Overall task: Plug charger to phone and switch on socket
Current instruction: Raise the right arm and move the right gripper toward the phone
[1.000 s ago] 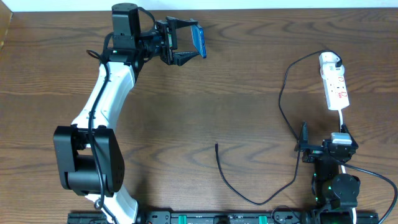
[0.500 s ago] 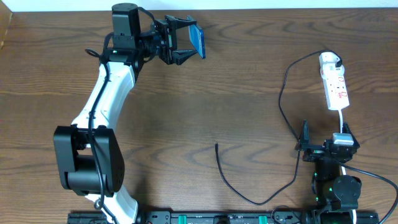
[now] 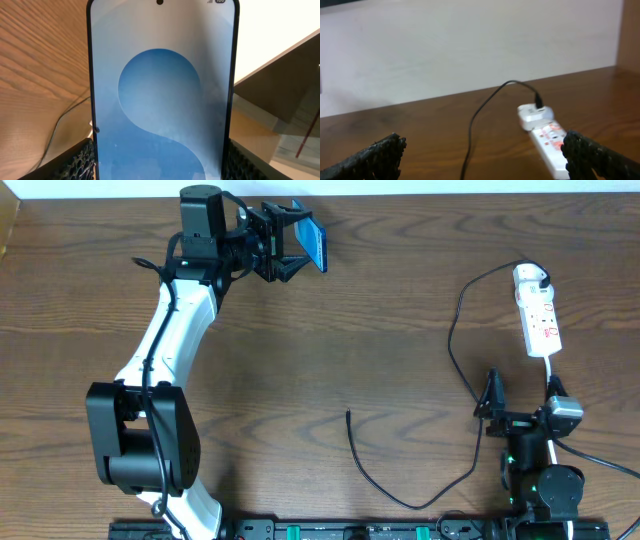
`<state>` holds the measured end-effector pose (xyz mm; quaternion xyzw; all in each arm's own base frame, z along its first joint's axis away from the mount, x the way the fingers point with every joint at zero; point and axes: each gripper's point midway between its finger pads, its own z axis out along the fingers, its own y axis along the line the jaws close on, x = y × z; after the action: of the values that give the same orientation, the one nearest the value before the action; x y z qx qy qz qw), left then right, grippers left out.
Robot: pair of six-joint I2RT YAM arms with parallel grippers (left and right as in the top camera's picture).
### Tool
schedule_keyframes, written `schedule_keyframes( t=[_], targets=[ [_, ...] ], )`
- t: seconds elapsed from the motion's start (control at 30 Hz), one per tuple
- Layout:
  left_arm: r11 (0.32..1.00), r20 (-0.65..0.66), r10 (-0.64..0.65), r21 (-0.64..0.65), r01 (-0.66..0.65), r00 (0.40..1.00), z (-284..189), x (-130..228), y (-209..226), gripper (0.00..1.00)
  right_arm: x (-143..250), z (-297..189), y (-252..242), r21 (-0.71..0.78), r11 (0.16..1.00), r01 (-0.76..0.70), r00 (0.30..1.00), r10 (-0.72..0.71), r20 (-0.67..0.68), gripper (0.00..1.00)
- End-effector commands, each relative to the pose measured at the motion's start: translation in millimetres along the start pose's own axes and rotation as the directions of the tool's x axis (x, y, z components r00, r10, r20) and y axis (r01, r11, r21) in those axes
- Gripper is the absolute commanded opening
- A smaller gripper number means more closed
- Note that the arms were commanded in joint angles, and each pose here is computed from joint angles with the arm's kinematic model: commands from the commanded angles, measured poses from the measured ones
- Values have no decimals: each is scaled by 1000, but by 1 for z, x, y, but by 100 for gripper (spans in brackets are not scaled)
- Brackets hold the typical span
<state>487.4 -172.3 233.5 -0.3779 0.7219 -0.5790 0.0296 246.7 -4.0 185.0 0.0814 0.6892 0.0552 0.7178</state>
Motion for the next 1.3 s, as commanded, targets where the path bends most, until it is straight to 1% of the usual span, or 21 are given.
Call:
schedule_keyframes(
  t=[0.0,0.13,0.27,0.4,0.6,0.87,1.07,1.27],
  targets=[
    [998,21,59,29,-59,998,-6,3,-15,7,-9,-3,17,-79,996,-45,999,44,-19,99],
    [997,45,68,28,-69,997,-6,-1,-15,7,-11,-6,18,-67,997,-44,996,38,-87,99],
    [997,52,69,27,-71,996,-6,-2,-15,7,-25,-5,22,-62,997,-42,989,33,-141,99],
    [997,56,71,27,-72,996,-6,-3,-15,7,-43,3,36,-108,994,-17,979,-5,-204,99],
    [997,71,74,25,-76,995,-5,-4,-15,8,-59,30,59,-172,984,-44,934,-20,-355,99],
    [996,71,87,10,-88,994,7,6,-12,7,-73,73,99,-301,943,-143,858,-33,-512,99],
    [995,69,104,-7,-104,992,22,19,-9,7,-74,106,126,-396,912,-105,838,-133,-530,99],
    [993,60,115,-17,-115,991,31,30,-6,7,-73,117,153,-507,862,-11,854,-256,-453,99]
  ],
)
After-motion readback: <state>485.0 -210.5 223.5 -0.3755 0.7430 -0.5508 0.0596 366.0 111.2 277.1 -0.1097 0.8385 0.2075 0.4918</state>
